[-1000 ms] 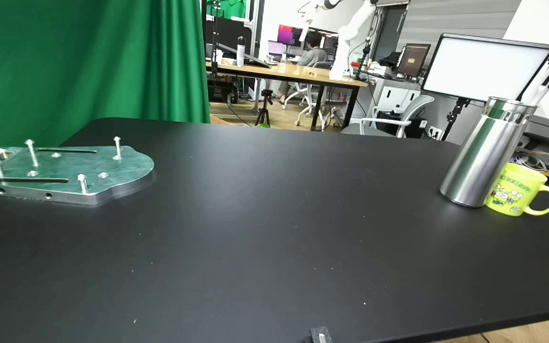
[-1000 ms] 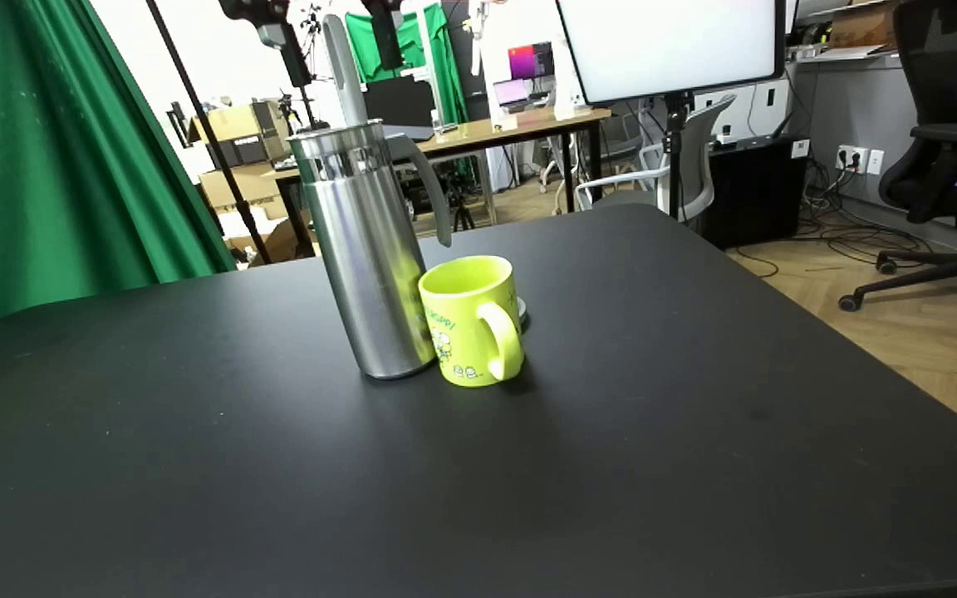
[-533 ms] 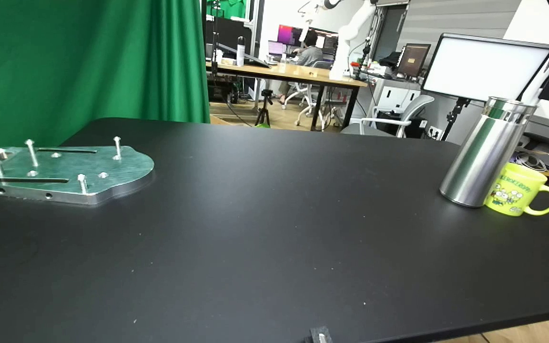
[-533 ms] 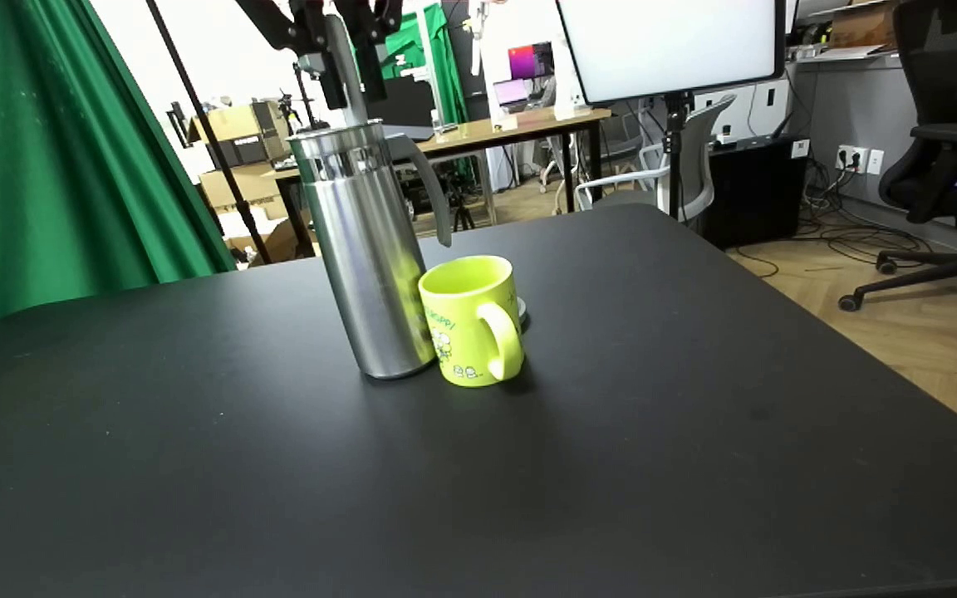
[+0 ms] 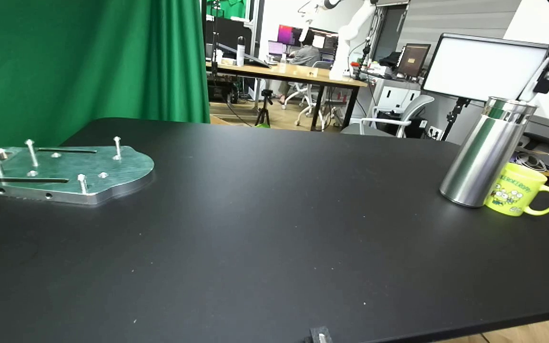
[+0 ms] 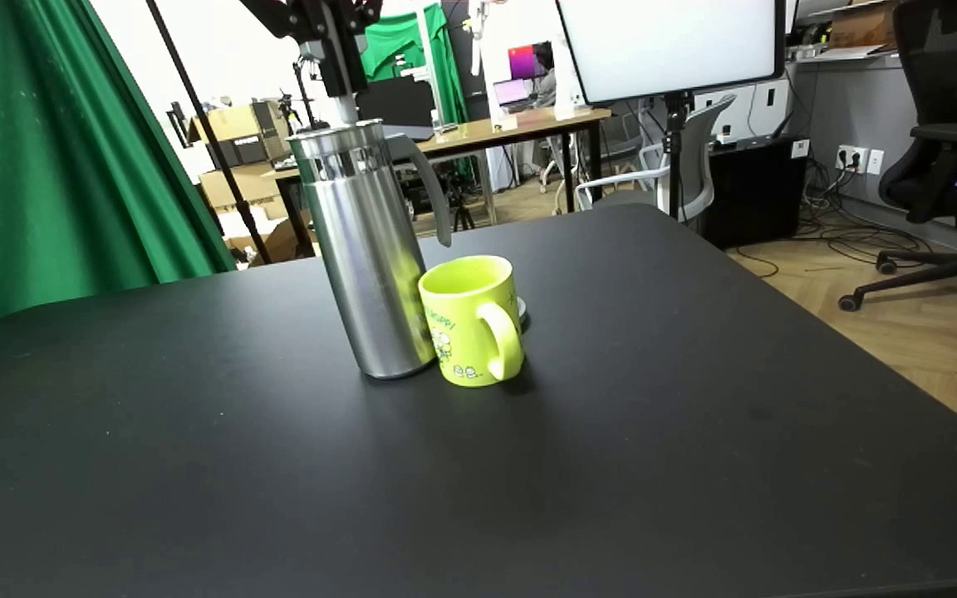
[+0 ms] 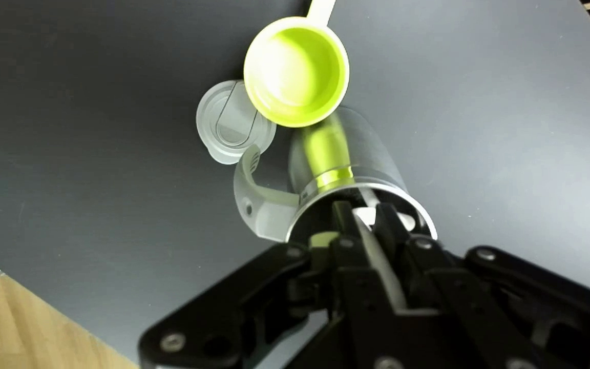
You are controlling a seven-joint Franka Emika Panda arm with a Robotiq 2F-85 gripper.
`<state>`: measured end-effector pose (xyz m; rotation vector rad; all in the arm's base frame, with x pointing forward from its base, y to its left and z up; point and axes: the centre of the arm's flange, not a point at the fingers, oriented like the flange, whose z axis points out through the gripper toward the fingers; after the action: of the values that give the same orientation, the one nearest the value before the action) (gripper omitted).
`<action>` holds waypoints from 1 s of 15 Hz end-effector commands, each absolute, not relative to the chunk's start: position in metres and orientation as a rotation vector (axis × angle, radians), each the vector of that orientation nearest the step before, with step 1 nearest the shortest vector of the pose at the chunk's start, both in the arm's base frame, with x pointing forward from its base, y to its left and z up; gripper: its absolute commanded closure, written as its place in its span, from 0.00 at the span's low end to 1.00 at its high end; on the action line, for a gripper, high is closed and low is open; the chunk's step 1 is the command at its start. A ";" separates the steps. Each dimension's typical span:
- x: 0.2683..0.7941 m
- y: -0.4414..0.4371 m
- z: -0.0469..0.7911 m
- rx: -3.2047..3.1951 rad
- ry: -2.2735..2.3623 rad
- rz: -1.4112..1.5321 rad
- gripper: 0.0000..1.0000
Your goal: Clean the bottle by moving the brush up and down.
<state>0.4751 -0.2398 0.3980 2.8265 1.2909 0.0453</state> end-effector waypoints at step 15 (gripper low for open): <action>0.478 -0.226 0.498 2.738 1.310 -0.016 0.96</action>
<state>0.4649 -0.2157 0.5147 2.6903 1.3711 0.0251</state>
